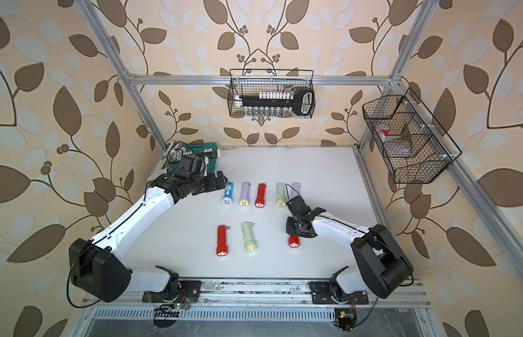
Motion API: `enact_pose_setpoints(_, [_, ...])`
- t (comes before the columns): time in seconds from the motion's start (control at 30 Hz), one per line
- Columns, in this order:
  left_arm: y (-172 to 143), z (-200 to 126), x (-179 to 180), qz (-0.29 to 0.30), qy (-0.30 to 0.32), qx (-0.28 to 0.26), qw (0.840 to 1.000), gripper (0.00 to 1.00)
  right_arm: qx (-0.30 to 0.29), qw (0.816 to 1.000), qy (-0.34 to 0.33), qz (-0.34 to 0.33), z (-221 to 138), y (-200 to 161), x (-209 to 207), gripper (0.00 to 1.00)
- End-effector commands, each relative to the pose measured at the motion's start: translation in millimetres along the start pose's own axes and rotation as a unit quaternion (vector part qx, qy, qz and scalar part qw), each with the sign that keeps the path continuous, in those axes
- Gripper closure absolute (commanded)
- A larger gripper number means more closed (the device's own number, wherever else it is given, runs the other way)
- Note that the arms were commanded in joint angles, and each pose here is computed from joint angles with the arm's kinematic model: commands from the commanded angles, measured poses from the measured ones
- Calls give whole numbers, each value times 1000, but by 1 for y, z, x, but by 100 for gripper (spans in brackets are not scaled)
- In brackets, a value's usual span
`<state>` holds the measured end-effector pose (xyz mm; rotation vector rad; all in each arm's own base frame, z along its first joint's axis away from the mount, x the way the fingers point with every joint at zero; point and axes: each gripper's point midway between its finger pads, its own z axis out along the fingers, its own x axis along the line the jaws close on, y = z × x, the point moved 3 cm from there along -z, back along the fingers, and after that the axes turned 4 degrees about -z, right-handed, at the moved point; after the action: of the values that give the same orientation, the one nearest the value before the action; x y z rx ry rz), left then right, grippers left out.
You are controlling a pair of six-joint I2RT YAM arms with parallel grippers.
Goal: Close the plug at the bottom of the flashlight
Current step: Place the flashlight at the center of the board.
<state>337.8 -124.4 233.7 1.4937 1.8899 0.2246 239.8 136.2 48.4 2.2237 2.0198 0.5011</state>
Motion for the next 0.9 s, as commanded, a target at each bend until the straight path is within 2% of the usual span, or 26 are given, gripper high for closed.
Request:
enact_pose_setpoints(0.0, [4,-4,1,8,-1,-13,1000,1,15,1000,-7,4,7,-6,-4,83])
enact_pose_setpoints(0.13, [3,-3,-1,6,-7,-8,1000,1,20,1000,-18,-7,9,-5,-5,67])
enact_pose_setpoints(0.3, [3,-5,-2,6,-10,-11,1000,1,8,1000,-19,-10,2,1,-5,58])
enact_pose_setpoints(0.4, [3,-6,-2,7,-12,-13,1000,1,3,1000,-19,-10,-1,1,-4,49])
enact_pose_setpoints(0.53, [3,-6,-2,8,-12,-13,1000,1,-9,1000,-11,-17,-10,7,0,47])
enact_pose_setpoints(0.87, [-1,11,7,15,15,3,1000,1,-102,988,-22,-114,-69,23,39,39])
